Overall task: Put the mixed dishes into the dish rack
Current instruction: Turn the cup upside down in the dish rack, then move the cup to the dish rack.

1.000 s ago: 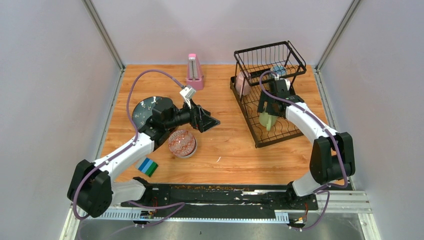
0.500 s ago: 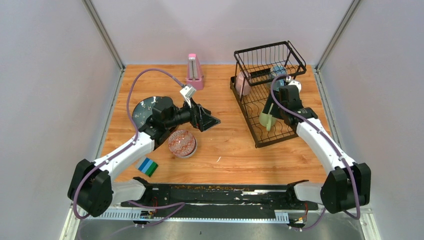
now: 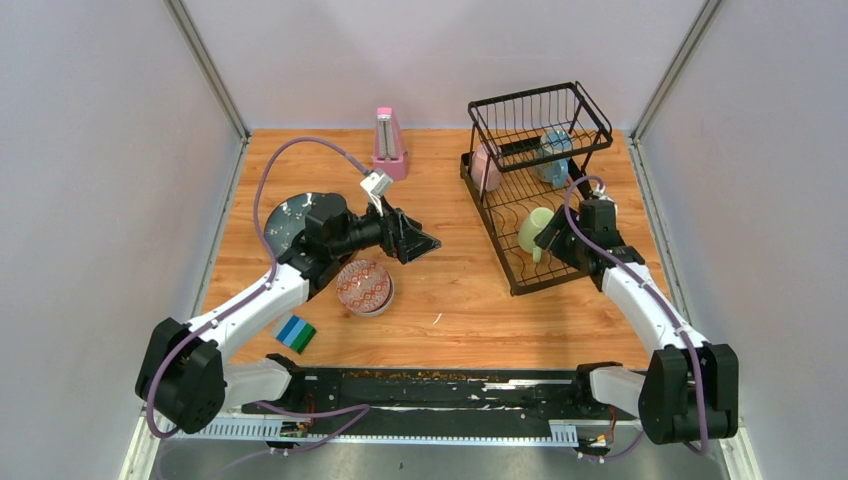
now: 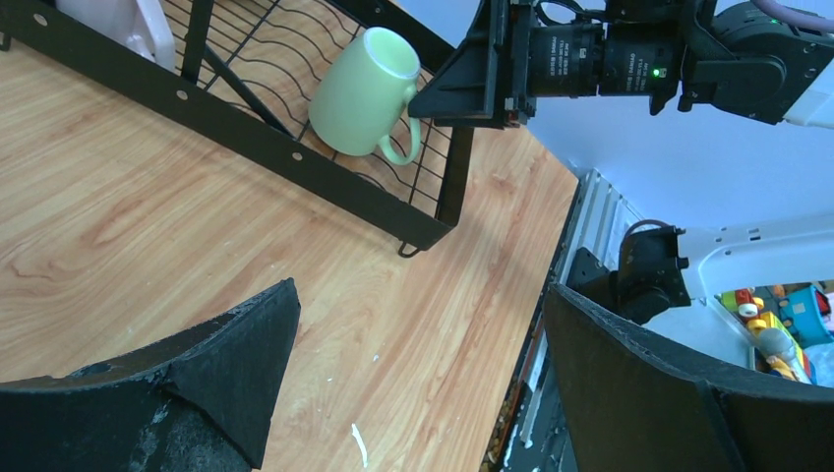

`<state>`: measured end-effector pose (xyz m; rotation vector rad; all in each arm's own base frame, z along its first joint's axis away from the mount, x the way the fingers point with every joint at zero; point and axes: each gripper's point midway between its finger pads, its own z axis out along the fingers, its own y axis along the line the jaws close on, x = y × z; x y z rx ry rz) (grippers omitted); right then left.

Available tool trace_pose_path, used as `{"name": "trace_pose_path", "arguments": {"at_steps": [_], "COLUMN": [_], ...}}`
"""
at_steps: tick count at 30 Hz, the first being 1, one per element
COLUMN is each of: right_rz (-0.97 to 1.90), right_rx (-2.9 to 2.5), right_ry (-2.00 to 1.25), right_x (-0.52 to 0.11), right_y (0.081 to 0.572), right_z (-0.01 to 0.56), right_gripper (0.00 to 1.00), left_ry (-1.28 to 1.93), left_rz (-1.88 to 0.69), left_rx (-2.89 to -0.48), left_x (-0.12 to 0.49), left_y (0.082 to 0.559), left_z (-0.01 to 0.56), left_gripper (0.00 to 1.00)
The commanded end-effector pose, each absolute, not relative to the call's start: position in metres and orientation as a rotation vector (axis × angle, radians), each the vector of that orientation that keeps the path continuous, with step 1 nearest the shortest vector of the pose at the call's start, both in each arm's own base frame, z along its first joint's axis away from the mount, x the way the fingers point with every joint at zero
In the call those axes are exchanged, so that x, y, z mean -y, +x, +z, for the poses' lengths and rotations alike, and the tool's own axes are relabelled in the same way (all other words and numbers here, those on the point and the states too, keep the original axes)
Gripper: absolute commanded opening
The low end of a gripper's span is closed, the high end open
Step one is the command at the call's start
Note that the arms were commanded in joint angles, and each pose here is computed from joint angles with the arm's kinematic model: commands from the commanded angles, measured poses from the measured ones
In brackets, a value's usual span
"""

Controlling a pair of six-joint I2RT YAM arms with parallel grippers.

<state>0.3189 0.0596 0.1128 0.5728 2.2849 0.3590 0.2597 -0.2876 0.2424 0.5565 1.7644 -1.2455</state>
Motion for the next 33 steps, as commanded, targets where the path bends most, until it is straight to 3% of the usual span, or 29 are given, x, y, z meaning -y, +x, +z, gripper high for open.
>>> {"name": "trace_pose_path", "arguments": {"at_steps": [1,11,33], "right_rz": [0.531,0.577,0.774], "right_rx": [-2.144,-2.008,-1.998], "right_ry": [0.541,0.355,0.191], "right_x": [-0.068,-0.066,-0.056], "right_y": [0.345,0.386,0.468], "right_z": [0.140,0.147,0.112], "right_gripper": [0.59,0.47,0.50], "left_ry": [0.578,0.576,0.583], "left_rz": [-1.249,-1.260,-1.267], "left_rx": [-1.707,-1.722,-1.736], "left_x": [0.290,0.291,0.291], "left_y": [0.264,0.262,0.260], "left_z": [0.262,0.259,0.255], "left_gripper": [1.00,1.00,1.00]}}
